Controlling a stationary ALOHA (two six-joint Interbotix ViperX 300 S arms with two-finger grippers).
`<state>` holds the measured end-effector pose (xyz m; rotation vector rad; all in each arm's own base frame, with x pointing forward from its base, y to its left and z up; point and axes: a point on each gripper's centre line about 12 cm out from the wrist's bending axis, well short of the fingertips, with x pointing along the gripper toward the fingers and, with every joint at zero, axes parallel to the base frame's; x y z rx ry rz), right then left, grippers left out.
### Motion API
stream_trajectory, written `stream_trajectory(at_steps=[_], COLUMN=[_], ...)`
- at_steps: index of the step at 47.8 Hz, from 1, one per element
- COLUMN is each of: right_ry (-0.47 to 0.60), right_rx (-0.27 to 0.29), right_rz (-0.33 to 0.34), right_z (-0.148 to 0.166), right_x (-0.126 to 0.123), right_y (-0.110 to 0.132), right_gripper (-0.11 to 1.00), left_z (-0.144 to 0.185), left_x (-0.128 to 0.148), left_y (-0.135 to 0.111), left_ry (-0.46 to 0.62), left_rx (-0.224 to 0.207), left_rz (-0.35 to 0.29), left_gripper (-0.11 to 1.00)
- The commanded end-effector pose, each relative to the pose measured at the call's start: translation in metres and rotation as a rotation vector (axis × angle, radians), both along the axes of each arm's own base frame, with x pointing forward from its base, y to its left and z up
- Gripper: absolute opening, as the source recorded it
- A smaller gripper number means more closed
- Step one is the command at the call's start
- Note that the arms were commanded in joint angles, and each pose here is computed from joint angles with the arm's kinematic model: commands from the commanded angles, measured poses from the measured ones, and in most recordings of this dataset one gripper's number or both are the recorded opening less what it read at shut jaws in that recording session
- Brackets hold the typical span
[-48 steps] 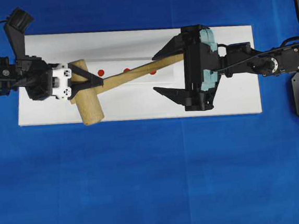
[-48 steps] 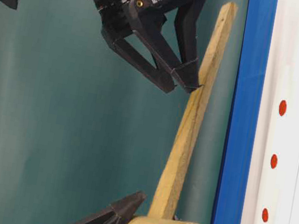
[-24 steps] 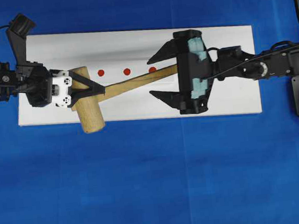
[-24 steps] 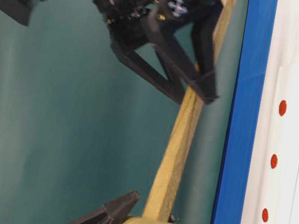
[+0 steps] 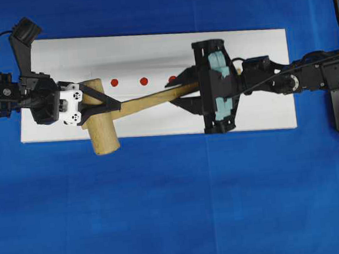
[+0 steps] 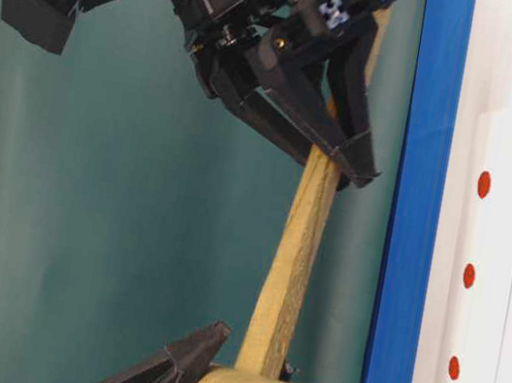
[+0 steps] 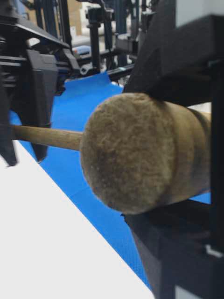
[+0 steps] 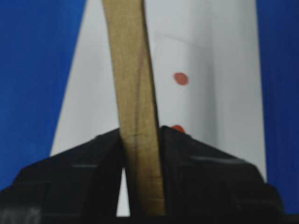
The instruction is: Hit the mark with a hammer.
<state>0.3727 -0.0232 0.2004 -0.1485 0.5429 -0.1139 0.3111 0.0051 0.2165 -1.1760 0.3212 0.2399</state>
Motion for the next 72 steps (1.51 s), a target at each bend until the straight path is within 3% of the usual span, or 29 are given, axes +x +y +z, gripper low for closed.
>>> stream_trajectory(at_steps=[1,11,41,47,51,72], right_ry=[-0.037,-0.032,-0.023,-0.023,-0.024,-0.031], right_rx=[0.005,0.012,0.028,0.030,0.035,0.072], right_rz=[-0.010,0.002,0.011,0.012,0.008,-0.015], right_z=[0.013,0.013,0.012,0.012,0.012,0.014], right_x=[0.005,0.005,0.005,0.005,0.005,-0.014], right_y=[-0.003,-0.001,0.001,0.001,0.001,0.001], right_gripper=[0.11,0.10,0.10,0.10,0.10,0.10], left_z=[0.021,0.027,0.024,0.023,0.023,0.020], left_x=[0.005,0.004,-0.003,-0.003,-0.003,-0.027], left_y=[-0.001,-0.001,0.001,0.001,0.001,0.001], left_ry=[-0.067,-0.085,0.004,0.004,0.006,0.048], left_rx=[0.012,0.062,0.065,0.059,0.058,0.040], left_rz=[-0.007,-0.025,-0.023,-0.021,-0.020,-0.015], left_gripper=[0.45,0.45,0.46,0.78,0.92,0.93])
